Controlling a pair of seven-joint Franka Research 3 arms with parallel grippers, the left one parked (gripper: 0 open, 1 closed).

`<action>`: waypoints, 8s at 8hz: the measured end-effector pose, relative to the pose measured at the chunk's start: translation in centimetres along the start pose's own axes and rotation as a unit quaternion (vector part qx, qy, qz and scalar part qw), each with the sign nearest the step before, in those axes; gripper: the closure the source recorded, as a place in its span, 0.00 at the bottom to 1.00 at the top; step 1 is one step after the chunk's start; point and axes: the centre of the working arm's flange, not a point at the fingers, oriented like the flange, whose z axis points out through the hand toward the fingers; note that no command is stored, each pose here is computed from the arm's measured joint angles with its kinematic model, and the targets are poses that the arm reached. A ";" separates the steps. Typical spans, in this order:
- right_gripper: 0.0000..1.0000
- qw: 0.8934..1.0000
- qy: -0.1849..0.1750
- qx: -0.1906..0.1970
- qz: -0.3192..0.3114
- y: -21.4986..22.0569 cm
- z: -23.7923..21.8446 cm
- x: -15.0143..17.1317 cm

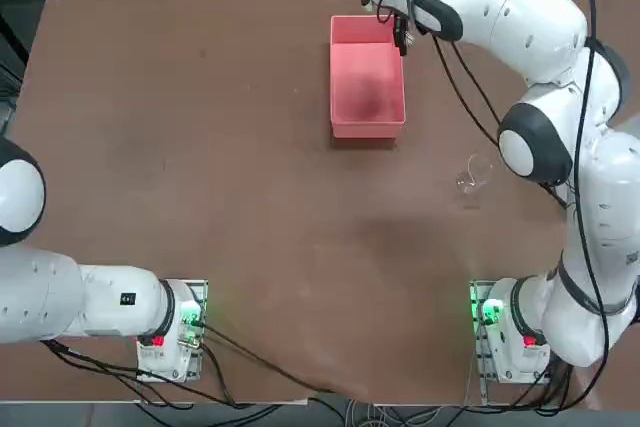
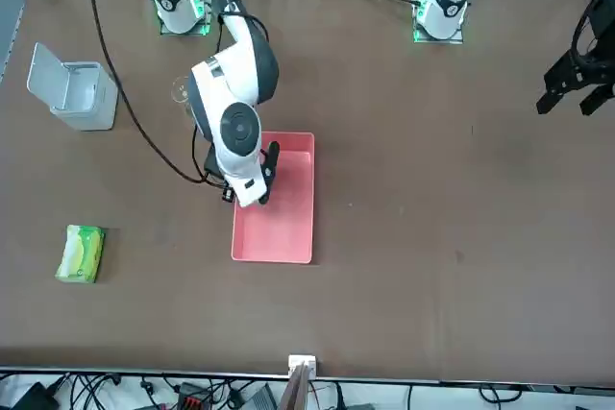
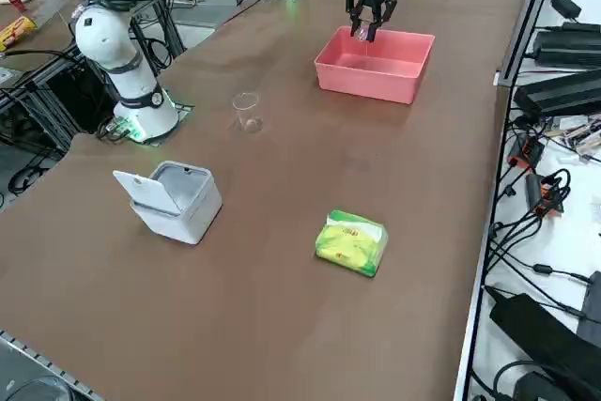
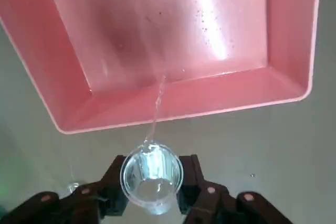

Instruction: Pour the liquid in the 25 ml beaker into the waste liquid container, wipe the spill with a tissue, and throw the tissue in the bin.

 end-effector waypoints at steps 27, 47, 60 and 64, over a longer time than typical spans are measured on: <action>0.53 0.982 -0.166 -0.068 -0.051 -7.0 3.2 7.1; 0.53 0.969 -0.233 -0.080 -0.028 -7.0 7.4 8.0; 0.53 0.991 -0.121 -0.009 0.049 -0.2 2.6 1.8; 0.53 0.994 0.013 0.080 0.069 3.6 -2.5 -5.8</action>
